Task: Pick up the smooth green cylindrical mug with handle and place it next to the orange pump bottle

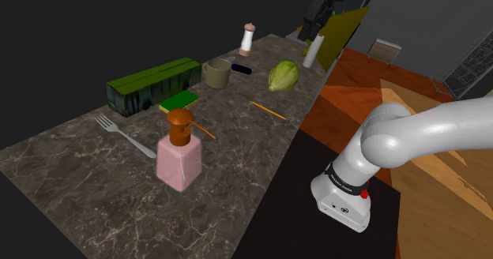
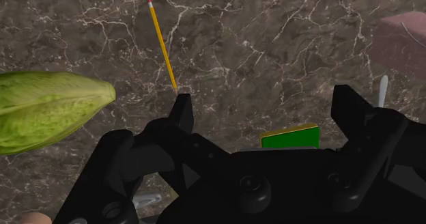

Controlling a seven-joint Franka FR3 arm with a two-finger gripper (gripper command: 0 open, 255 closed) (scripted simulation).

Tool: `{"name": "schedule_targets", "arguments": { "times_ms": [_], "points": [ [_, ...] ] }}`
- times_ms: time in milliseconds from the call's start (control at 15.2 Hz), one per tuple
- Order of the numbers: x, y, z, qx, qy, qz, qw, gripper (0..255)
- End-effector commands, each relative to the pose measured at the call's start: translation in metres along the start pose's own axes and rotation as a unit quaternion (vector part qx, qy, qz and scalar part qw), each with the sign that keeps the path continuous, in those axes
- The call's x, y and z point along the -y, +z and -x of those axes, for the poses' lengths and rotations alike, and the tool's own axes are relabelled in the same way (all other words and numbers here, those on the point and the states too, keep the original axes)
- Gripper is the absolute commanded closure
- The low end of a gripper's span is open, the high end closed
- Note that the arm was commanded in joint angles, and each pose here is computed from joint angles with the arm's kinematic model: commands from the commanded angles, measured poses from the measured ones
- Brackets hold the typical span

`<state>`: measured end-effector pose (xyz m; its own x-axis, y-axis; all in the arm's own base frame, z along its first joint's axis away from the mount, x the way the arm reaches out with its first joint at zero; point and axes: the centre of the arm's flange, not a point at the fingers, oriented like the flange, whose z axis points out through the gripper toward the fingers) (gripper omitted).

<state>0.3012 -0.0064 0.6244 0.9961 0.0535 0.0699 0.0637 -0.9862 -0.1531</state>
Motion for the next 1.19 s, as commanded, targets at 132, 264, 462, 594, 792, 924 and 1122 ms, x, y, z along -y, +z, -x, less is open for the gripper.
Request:
{"name": "schedule_targets", "arguments": {
  "times_ms": [132, 264, 462, 594, 792, 924, 1122],
  "points": [
    [-0.002, 0.015, -0.022, 0.003, 0.000, 0.003, 1.0000, 0],
    [-0.004, 0.031, -0.044, 0.005, 0.001, 0.007, 1.0000, 0],
    [-0.007, 0.055, -0.077, 0.009, 0.002, 0.011, 0.9999, 0],
    [-0.010, 0.070, -0.098, 0.012, 0.002, 0.015, 0.9998, 0],
    [-0.013, 0.094, -0.131, 0.016, 0.003, 0.020, 0.9997, 0],
    [-0.016, 0.111, -0.152, 0.019, 0.003, 0.023, 0.9996, 0],
    [-0.020, 0.135, -0.184, 0.023, 0.004, 0.028, 0.9993, 0]
  ]
}}
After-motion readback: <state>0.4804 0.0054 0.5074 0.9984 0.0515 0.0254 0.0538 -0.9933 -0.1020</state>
